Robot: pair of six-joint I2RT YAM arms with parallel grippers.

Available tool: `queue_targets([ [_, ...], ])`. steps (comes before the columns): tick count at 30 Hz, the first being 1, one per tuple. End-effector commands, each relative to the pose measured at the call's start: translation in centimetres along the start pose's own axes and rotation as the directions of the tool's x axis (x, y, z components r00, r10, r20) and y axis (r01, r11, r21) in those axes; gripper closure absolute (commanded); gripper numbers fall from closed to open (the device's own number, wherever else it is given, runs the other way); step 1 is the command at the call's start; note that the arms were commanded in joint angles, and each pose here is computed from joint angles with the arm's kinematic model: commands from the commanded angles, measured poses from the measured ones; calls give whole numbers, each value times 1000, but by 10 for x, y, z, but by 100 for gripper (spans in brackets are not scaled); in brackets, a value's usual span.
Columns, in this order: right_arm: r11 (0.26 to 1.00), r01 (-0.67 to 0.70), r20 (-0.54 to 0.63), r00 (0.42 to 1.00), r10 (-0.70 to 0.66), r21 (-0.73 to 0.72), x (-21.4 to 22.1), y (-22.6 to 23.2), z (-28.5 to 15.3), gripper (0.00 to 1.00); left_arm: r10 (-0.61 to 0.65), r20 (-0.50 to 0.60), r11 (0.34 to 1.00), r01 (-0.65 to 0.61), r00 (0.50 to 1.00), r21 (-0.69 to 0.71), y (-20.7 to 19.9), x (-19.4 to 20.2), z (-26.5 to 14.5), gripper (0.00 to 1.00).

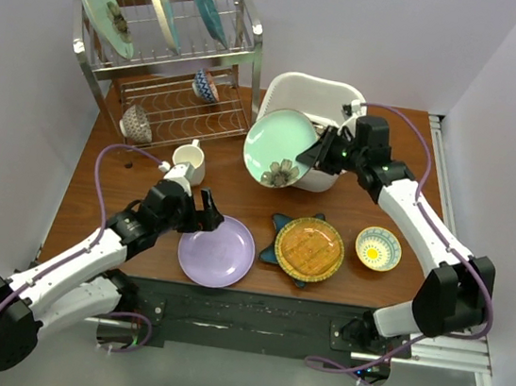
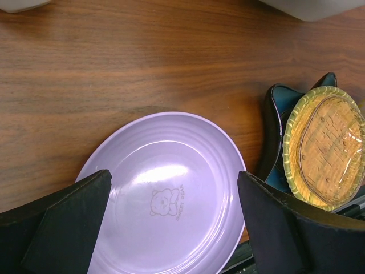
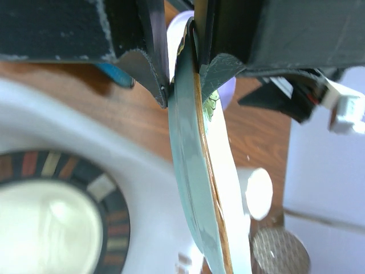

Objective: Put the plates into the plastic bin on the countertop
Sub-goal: Place the plate in the plastic bin.

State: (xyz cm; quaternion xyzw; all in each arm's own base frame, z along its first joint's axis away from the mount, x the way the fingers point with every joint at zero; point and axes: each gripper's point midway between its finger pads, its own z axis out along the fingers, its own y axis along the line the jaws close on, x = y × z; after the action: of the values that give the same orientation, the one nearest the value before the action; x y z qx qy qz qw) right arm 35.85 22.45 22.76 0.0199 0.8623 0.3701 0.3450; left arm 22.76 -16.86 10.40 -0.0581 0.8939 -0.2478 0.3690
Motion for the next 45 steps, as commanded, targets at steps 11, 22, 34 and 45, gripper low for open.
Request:
queue_targets([
  [11, 976, -8, 182, 982, 49, -216, -106, 26, 9, 100, 13, -4, 1000, -13, 1000, 27, -2, 4, 3, 3],
  [22, 963, -137, 199, 962, 185, -233, -154, -31, 31, 100, 1, -9, 1000, -1, 1000, 5, 7, 12, 0, 3],
  [34, 957, -193, 150, 962, 228, -216, -151, -62, 59, 100, 1, -29, 1000, -1, 1000, 3, 5, 13, 4, 3],
  [45, 973, -216, 128, 966, 225, -78, -137, -86, 64, 100, -4, -18, 1000, 4, 1000, 21, 1, 10, 4, 3],
])
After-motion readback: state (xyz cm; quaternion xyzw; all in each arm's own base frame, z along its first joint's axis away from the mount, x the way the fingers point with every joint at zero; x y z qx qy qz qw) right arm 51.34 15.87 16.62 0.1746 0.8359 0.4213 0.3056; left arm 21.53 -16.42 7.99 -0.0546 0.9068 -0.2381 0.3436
